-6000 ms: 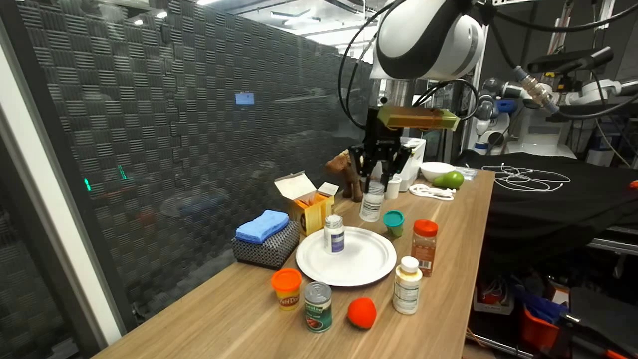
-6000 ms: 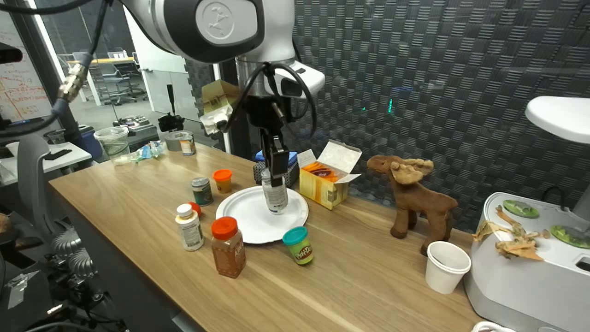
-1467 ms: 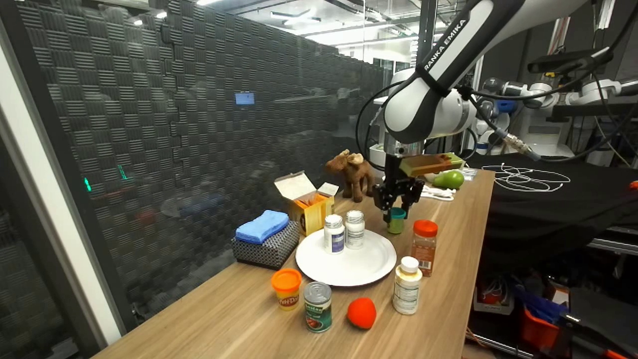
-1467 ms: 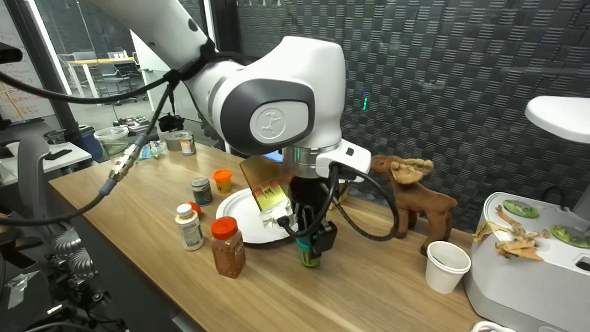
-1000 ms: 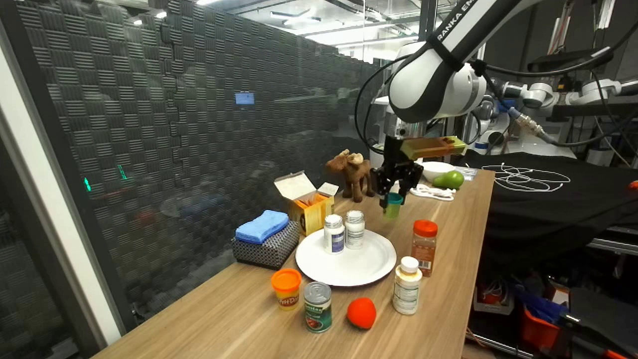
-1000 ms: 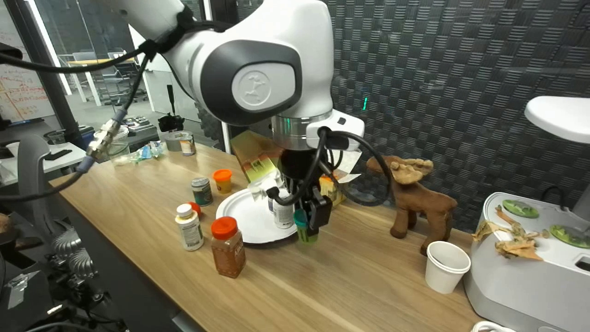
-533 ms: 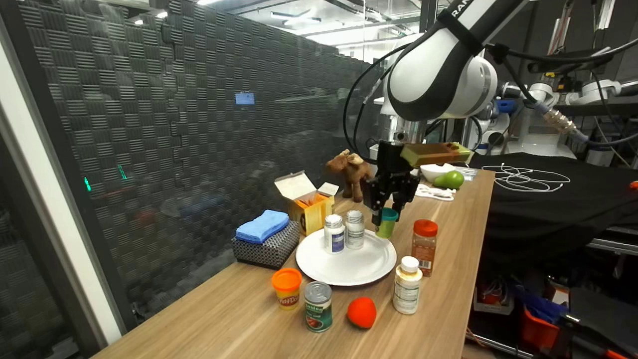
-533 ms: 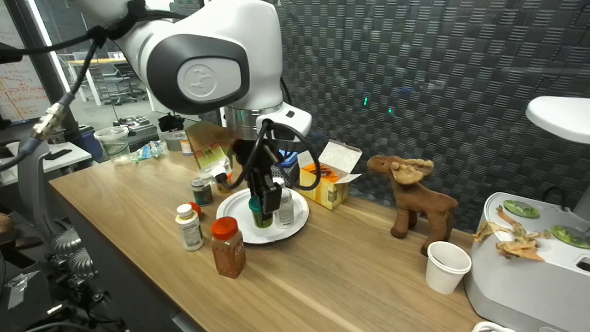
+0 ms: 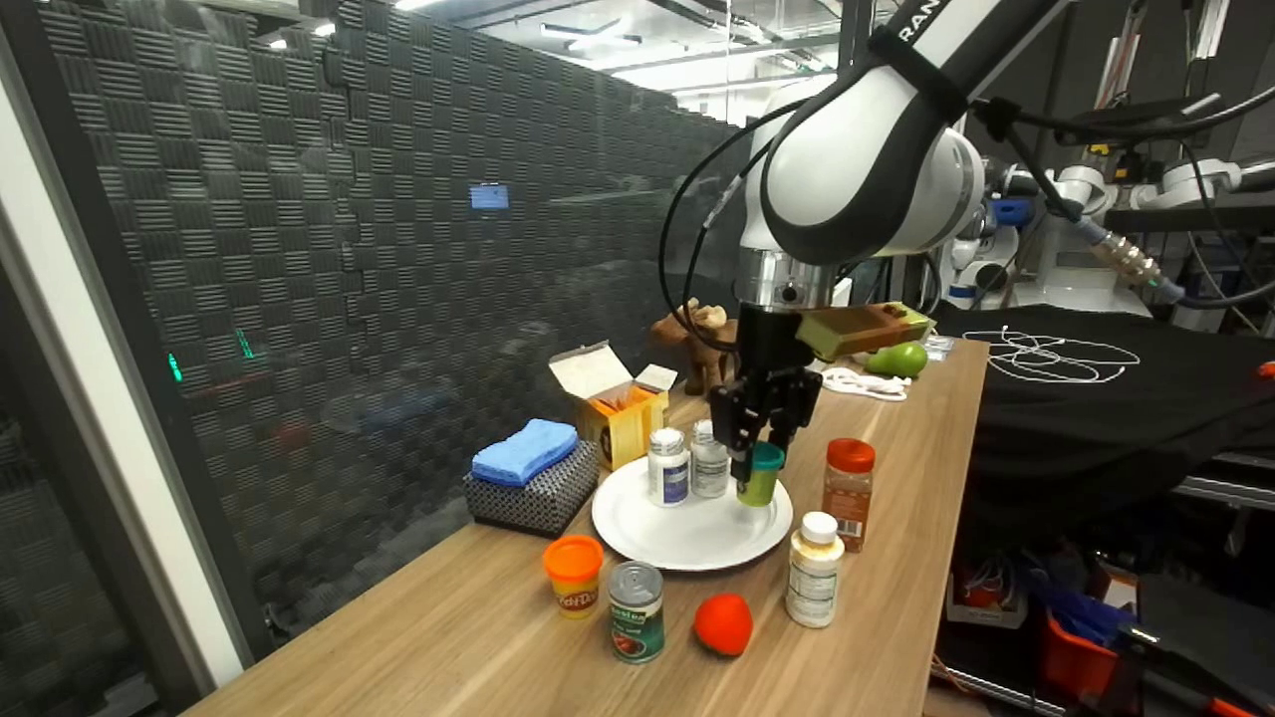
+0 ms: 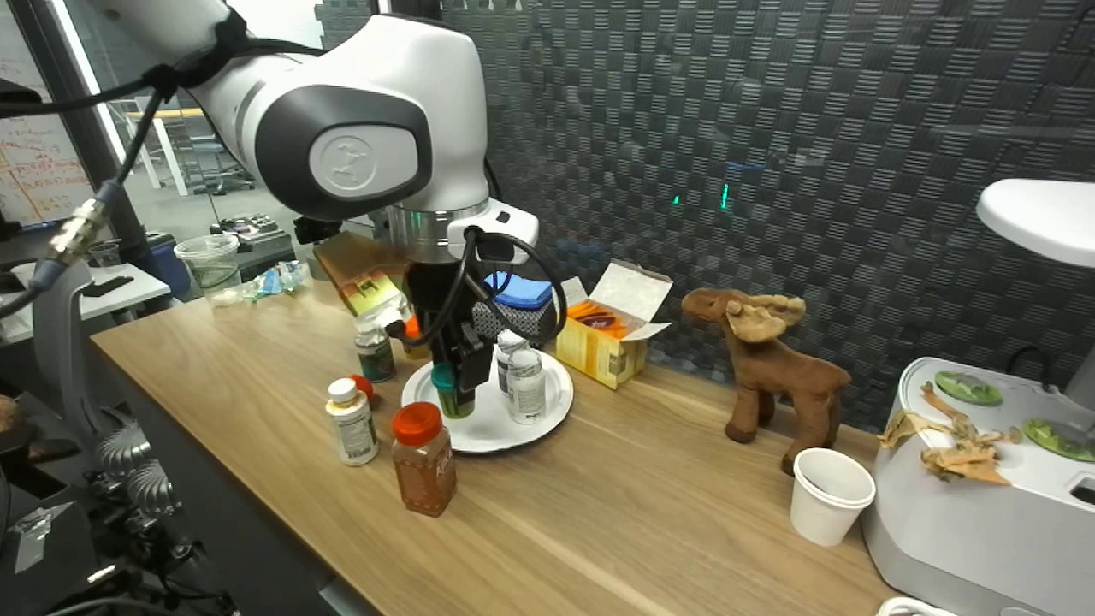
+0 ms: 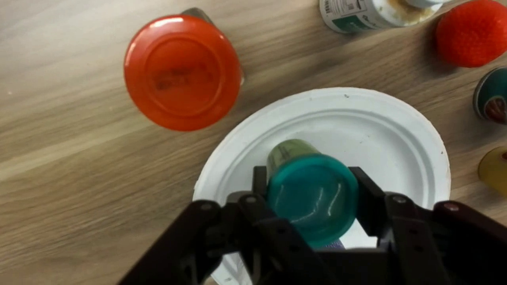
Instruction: Pick up the objects from the countertop and put them on the white plate.
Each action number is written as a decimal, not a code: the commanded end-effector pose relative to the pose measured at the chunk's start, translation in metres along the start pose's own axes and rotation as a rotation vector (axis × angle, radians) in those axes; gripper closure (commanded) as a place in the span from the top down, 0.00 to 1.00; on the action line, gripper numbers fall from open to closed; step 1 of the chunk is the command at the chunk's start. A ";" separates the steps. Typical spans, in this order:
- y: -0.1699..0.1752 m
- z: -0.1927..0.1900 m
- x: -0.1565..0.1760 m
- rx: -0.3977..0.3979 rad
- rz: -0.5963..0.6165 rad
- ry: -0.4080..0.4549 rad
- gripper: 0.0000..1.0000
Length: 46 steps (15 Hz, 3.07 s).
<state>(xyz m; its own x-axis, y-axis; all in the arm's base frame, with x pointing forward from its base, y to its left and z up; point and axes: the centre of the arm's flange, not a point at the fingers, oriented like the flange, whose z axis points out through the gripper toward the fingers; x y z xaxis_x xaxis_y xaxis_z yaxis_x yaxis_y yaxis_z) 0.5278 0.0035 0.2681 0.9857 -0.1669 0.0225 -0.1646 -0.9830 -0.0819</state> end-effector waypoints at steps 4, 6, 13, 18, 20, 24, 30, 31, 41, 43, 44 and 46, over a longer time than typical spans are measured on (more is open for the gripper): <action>0.004 0.011 0.011 -0.004 -0.053 0.026 0.28; 0.005 0.014 0.015 0.013 -0.056 0.035 0.28; 0.013 0.015 0.025 0.013 -0.042 0.060 0.28; 0.017 0.014 0.027 0.011 -0.045 0.069 0.83; 0.017 0.013 0.027 0.010 -0.045 0.068 0.88; 0.021 0.010 0.026 0.012 -0.037 0.072 1.00; 0.035 -0.042 0.017 0.029 0.031 0.098 1.00; 0.038 -0.054 0.012 0.033 0.042 0.101 1.00; 0.043 -0.070 0.006 0.032 0.043 0.066 1.00; 0.044 -0.064 0.006 0.031 0.044 0.059 1.00; 0.044 -0.064 0.007 0.030 0.044 0.060 1.00; 0.044 -0.064 0.007 0.031 0.044 0.061 1.00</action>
<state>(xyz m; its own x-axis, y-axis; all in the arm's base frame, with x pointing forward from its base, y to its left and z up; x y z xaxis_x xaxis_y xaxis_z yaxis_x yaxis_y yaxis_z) 0.5252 -0.0455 0.3290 0.9734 -0.2153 0.0789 -0.2057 -0.9719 -0.1145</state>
